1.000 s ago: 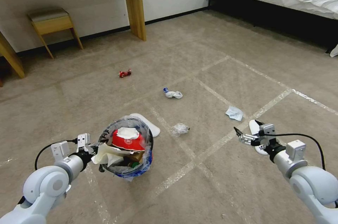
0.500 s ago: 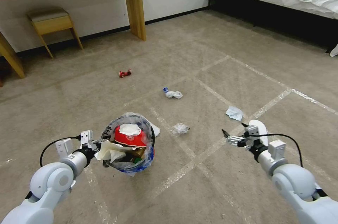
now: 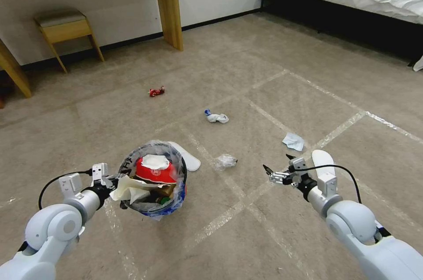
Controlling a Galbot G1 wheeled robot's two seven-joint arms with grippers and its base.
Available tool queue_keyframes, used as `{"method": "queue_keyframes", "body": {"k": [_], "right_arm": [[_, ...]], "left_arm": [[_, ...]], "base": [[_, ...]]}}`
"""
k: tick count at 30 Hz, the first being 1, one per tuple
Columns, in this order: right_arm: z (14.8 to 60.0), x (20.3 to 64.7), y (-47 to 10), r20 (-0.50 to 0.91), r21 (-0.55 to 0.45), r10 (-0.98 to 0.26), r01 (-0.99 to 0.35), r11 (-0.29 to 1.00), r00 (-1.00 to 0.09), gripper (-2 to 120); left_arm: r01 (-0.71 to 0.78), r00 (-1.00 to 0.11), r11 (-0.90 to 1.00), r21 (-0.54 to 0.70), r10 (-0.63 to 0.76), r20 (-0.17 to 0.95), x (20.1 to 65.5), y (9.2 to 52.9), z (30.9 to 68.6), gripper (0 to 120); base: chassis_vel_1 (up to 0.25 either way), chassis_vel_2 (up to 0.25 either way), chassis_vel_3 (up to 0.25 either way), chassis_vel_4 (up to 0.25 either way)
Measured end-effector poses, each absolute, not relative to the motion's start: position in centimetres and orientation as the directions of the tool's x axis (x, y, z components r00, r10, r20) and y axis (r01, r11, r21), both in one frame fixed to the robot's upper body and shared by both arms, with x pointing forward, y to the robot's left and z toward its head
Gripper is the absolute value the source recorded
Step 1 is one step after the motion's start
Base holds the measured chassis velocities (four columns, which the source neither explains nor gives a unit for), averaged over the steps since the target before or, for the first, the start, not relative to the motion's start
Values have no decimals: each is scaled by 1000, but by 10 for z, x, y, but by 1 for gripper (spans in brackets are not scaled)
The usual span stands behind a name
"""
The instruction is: Pick up the trash bin and place the garbage on the floor into it.
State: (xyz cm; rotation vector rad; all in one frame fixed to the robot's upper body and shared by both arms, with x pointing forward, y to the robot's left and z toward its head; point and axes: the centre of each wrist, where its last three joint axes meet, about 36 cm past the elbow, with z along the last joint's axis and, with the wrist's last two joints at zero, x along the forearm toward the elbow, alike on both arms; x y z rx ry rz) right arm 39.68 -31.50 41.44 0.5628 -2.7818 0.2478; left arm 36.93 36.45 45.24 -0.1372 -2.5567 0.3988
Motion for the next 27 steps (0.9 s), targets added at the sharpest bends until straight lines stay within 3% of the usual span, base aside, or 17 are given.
{"method": "queue_keyframes", "body": {"k": [27], "right_arm": [[416,404,-319,291,-103,-363,-406,908,-885,100]], "left_arm": [[3,-850,954,-300,160,501,367,357,446,1]], "base": [[16,21,19,18]]}}
